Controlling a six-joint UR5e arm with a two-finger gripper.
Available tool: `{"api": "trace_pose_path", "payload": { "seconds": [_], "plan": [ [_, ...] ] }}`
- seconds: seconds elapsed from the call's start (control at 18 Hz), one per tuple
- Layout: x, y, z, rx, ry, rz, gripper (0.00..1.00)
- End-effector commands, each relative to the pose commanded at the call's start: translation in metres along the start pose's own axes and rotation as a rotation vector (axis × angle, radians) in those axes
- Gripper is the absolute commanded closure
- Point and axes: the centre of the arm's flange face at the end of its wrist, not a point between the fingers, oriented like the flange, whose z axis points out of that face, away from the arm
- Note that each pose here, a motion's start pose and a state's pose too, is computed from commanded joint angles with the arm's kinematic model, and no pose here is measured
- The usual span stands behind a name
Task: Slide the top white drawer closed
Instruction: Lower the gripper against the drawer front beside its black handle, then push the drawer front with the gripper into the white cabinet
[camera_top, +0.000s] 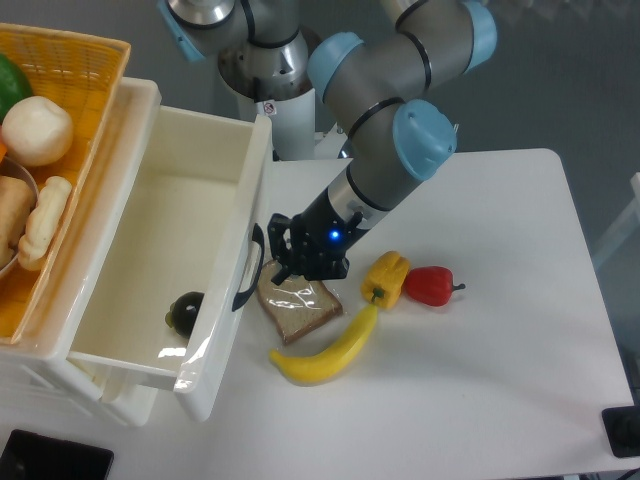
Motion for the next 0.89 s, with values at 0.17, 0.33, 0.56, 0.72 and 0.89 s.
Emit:
{"api": "trace_pose_path", "payload": {
  "seconds": [0.17,0.33,0.56,0.72,0.89],
  "plan": [
    [0.008,-0.003,0.005,-0.008,0.008,0.010,1.00],
    [0.010,-0.004,0.007,-0.012,0.011,0.013,1.00],
    [0.017,-0.007,0.011,-0.015,0.015,0.021,1.00],
    [0.029,-0.011,0.016,-0.018,0.022,0.025,1.00],
    [0.038,-0.014,0.020,-0.026,0.027,0.027,1.00]
  ]
}}
